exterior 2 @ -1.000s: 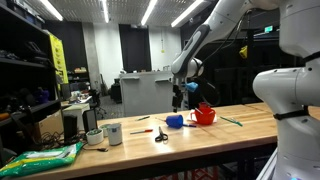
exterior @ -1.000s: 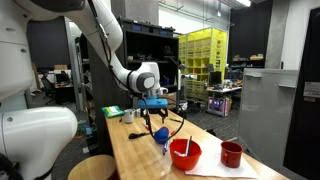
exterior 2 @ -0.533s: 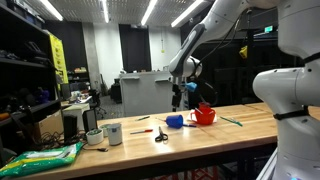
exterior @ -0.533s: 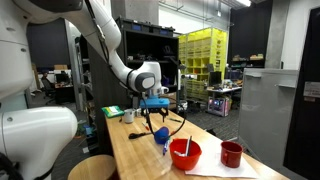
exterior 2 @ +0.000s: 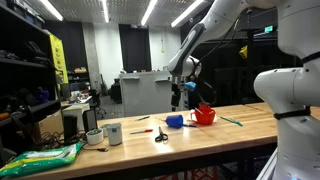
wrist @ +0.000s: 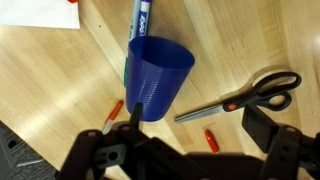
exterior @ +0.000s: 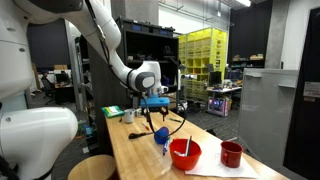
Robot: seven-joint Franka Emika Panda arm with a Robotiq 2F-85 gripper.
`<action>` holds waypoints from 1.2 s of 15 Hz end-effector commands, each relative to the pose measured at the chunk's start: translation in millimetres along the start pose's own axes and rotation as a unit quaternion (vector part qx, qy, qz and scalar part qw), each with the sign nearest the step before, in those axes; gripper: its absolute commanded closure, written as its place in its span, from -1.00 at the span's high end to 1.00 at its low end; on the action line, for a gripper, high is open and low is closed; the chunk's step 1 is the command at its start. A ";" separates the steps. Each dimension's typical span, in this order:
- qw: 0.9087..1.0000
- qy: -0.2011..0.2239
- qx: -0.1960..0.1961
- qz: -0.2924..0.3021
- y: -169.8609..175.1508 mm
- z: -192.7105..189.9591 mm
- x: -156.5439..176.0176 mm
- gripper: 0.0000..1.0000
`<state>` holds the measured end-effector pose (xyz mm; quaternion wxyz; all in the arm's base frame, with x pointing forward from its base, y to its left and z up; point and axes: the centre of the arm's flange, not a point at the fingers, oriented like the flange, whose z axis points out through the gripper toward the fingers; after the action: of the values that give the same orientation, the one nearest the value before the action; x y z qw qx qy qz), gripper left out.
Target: Put the blue cup upside down
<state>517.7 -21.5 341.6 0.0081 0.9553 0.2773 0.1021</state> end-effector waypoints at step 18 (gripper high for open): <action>0.999 -0.013 0.046 0.006 47.0 88.7 36.4 1.00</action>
<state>543.8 -33.6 292.9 -0.0482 0.9592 0.2646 0.0876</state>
